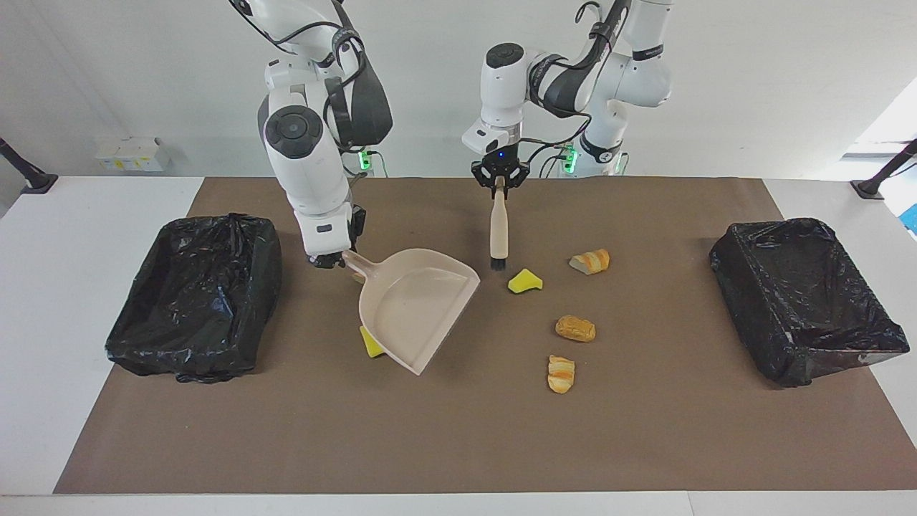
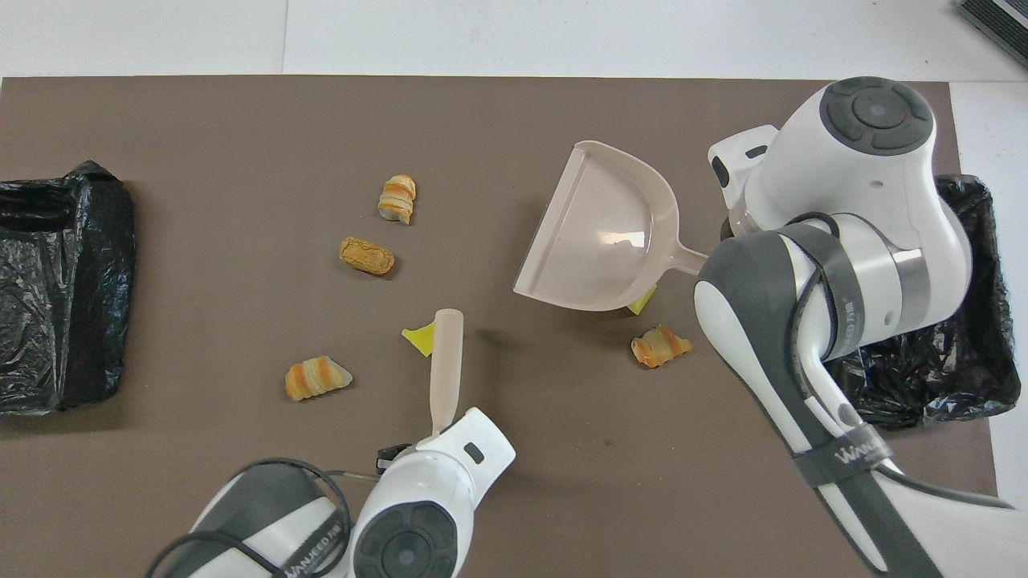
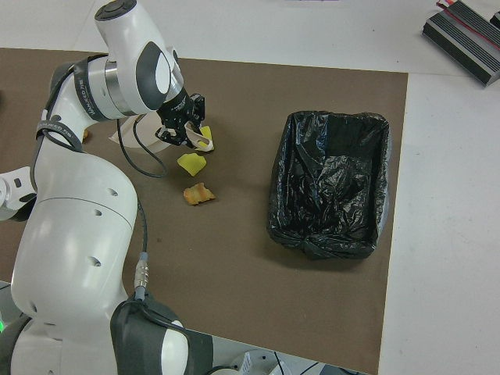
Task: Sweep and dump trash in bin
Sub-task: 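Lower the dustpan with the right gripper while the left gripper positions the brush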
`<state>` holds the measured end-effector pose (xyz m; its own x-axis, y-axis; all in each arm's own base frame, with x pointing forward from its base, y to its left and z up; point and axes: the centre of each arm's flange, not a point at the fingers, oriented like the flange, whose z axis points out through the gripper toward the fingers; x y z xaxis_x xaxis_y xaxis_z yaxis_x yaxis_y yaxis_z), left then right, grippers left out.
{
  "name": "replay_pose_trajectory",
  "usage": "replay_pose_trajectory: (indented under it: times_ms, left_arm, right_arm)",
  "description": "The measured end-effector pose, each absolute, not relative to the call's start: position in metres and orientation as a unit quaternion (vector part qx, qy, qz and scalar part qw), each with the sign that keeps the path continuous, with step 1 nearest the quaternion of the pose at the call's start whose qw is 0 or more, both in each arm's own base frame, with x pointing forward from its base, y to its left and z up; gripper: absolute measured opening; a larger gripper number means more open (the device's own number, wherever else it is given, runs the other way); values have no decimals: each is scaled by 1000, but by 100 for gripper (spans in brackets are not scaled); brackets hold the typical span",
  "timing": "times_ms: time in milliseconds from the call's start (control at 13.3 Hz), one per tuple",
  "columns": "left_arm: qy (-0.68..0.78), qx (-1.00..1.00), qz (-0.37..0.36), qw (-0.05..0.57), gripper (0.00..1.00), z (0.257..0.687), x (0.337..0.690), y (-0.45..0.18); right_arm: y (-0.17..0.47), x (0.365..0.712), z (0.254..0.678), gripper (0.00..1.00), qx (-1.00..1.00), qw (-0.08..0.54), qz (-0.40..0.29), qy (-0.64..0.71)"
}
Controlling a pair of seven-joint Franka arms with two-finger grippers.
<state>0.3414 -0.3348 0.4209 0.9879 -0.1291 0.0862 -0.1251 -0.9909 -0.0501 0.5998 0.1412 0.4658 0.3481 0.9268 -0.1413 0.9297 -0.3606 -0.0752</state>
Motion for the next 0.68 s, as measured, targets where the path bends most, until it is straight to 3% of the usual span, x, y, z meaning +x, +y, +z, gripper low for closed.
replay_pose_trajectory:
  times_ms: [451, 677]
  left_arm:
    - [105, -993, -43, 40, 26, 431, 443, -240]
    - [135, -989, -62, 18, 26, 438, 505, -212]
  right_arm:
    - [188, 576, 413, 31, 750, 7, -109, 652]
    - [208, 560, 392, 31, 732, 7, -131, 669]
